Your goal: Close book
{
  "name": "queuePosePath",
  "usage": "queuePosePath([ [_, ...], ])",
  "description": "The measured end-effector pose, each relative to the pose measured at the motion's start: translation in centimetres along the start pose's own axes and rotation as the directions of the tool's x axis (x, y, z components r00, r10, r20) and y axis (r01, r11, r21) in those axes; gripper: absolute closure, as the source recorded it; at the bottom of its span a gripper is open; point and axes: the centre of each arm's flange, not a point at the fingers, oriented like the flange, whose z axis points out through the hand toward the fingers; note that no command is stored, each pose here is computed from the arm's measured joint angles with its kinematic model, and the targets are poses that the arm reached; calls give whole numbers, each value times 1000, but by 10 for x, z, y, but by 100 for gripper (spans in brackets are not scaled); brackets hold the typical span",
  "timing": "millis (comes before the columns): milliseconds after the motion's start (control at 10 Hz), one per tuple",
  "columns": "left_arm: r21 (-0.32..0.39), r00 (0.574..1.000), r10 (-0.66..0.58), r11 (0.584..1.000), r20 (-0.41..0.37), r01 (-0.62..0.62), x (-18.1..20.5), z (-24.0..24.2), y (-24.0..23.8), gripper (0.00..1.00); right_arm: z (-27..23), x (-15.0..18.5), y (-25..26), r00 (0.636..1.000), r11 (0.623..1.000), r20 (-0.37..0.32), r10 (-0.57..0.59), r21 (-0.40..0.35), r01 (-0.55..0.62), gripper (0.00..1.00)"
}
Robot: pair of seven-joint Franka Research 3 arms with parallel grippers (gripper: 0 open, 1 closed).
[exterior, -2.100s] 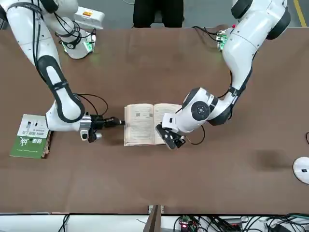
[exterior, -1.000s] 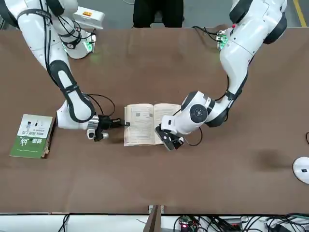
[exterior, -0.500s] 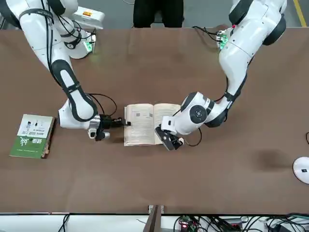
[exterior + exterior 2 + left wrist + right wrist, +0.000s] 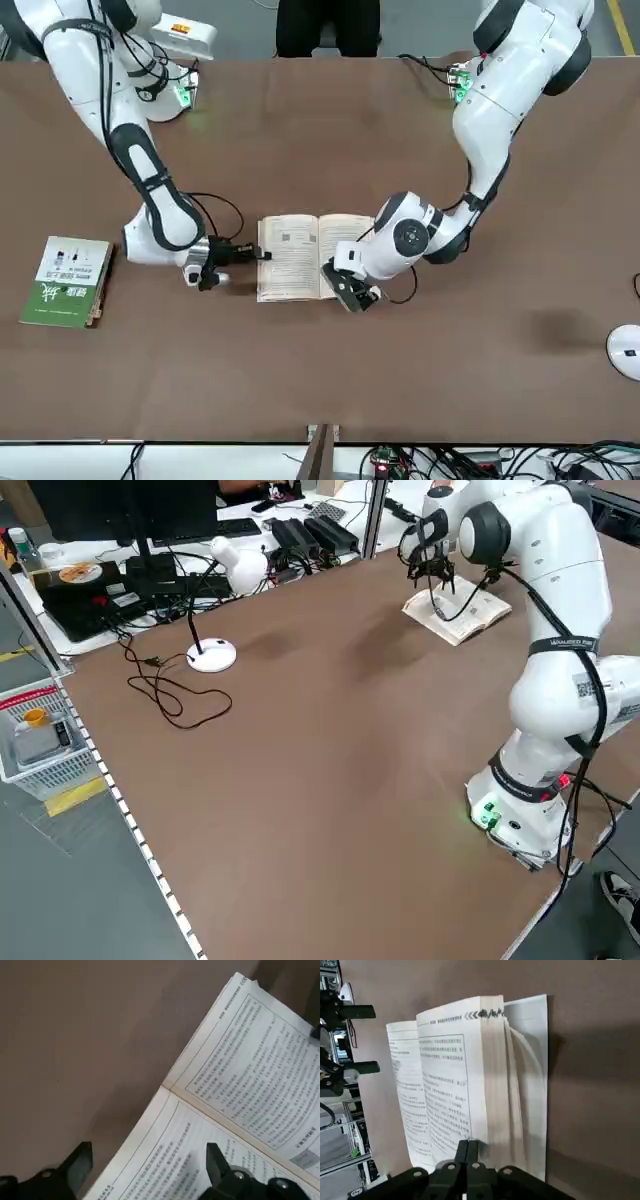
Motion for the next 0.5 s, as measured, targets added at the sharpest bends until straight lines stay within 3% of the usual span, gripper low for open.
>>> queuePosePath([
  [500, -33, 1000, 10, 999, -14, -10, -2, 3, -1, 0, 5, -2, 5, 1000, 1000, 4, 3, -9, -3, 99],
])
